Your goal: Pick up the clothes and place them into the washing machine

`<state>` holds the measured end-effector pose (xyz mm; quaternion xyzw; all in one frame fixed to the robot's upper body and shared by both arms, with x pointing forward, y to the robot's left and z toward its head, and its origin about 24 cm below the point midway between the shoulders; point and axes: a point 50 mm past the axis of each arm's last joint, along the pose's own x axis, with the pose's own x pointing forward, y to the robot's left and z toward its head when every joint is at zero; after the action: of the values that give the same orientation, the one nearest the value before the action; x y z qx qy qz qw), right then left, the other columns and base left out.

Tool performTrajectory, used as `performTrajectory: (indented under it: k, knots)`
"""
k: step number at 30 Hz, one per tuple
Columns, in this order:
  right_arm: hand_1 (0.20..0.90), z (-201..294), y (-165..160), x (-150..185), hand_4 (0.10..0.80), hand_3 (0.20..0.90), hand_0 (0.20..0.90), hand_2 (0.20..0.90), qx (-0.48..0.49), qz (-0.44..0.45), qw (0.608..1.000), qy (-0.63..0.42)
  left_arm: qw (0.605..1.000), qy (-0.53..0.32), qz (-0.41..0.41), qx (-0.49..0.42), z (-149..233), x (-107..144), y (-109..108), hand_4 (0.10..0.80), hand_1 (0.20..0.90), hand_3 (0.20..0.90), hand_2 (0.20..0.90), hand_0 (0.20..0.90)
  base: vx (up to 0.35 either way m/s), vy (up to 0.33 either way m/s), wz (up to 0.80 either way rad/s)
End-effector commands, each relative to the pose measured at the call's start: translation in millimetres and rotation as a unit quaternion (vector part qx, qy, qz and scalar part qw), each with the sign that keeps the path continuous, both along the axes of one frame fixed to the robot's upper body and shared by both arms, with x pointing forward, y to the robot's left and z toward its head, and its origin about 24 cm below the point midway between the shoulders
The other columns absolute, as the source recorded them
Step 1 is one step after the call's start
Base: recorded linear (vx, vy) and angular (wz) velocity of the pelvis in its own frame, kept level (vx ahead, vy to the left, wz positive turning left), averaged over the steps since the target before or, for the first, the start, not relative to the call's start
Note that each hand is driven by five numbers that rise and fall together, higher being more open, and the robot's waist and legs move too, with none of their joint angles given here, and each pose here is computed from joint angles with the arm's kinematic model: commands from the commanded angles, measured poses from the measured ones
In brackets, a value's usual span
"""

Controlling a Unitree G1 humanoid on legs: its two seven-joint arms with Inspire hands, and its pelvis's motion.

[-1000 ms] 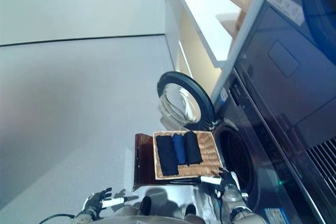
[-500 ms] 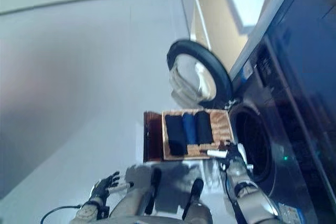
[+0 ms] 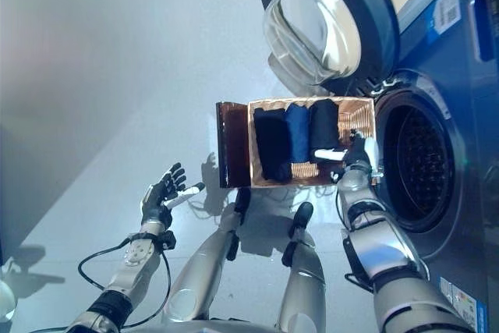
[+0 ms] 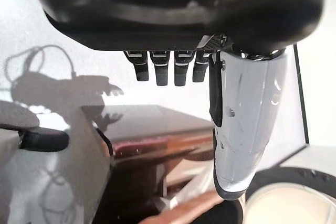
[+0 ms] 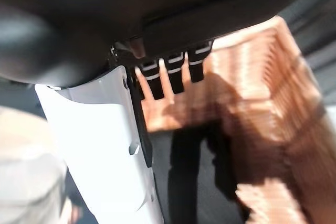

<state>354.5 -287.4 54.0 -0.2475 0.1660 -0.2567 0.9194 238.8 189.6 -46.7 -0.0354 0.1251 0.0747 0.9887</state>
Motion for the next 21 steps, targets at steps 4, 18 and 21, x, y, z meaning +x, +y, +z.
performTrajectory:
  k: [4, 18, 21]
  knots:
    - [0.900, 51.4, -45.9, -0.5, 0.800, 0.900, 0.900, 0.900, -0.090, -0.070, 0.992, -0.049, 0.998, -0.057, 0.034, -0.001, 16.6, -5.7, 11.7, 0.800, 0.900, 0.900, 0.900, 0.900, 0.039, 0.049, -0.01]
    - [0.900, 72.4, -39.6, 10.1, 0.800, 0.900, 0.900, 0.900, -0.125, -0.064, 0.988, -0.066, 0.998, -0.055, 0.026, 0.002, 16.3, -0.5, 1.0, 0.800, 0.900, 0.900, 0.900, 0.900, 0.022, 0.017, 0.00]
    - [0.900, 73.7, -41.2, 9.6, 0.800, 0.900, 0.900, 0.900, -0.129, -0.068, 0.987, -0.065, 0.997, -0.074, 0.025, -0.003, 23.5, 1.9, -1.2, 0.800, 0.900, 0.900, 0.900, 0.900, 0.044, 0.007, 0.05]
